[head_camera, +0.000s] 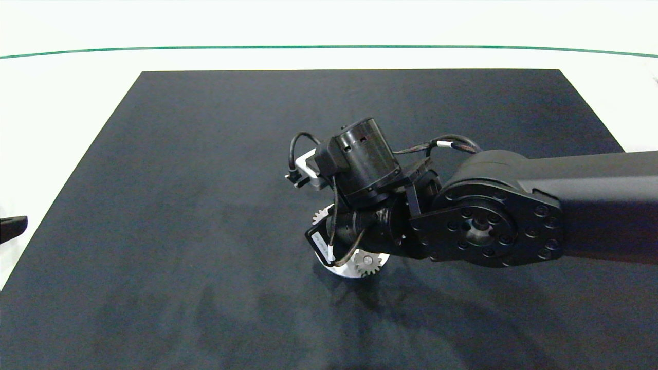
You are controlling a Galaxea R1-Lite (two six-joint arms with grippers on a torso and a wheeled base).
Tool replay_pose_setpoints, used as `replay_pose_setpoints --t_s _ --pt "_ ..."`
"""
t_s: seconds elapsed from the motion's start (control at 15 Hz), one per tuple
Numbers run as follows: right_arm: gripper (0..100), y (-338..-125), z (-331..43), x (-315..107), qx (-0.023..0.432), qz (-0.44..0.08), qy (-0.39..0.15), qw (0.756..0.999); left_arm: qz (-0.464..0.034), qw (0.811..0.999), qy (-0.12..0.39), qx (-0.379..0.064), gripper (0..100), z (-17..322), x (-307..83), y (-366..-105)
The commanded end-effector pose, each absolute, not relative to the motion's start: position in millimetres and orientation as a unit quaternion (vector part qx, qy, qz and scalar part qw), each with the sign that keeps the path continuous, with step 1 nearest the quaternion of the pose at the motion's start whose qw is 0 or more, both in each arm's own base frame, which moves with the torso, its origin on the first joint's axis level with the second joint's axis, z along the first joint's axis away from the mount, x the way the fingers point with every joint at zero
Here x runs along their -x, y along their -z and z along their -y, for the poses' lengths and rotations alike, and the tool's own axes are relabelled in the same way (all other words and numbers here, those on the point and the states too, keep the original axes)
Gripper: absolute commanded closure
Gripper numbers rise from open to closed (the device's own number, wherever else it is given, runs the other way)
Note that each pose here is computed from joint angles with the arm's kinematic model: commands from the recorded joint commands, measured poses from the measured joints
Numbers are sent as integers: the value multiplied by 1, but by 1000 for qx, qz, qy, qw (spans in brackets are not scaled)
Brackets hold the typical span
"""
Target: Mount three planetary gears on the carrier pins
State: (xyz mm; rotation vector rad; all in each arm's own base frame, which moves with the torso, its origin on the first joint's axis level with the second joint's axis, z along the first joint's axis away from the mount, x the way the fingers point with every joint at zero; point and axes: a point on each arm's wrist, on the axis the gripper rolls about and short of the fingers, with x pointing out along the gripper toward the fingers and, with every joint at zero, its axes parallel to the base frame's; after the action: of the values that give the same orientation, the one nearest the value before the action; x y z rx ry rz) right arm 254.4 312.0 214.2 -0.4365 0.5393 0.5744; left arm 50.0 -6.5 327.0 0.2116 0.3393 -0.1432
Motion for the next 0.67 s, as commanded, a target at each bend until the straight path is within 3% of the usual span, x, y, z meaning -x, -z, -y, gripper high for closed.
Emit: replay_pose_setpoints --t_s 0.07,0.67 --pt "81 -215 -310 -257 205 -262 -272 903 -172 977 72 -106 0 7 -51 -326" --pt "81 -212 -315 -260 193 -257 -274 907 -173 977 73 -106 0 7 -51 -326"
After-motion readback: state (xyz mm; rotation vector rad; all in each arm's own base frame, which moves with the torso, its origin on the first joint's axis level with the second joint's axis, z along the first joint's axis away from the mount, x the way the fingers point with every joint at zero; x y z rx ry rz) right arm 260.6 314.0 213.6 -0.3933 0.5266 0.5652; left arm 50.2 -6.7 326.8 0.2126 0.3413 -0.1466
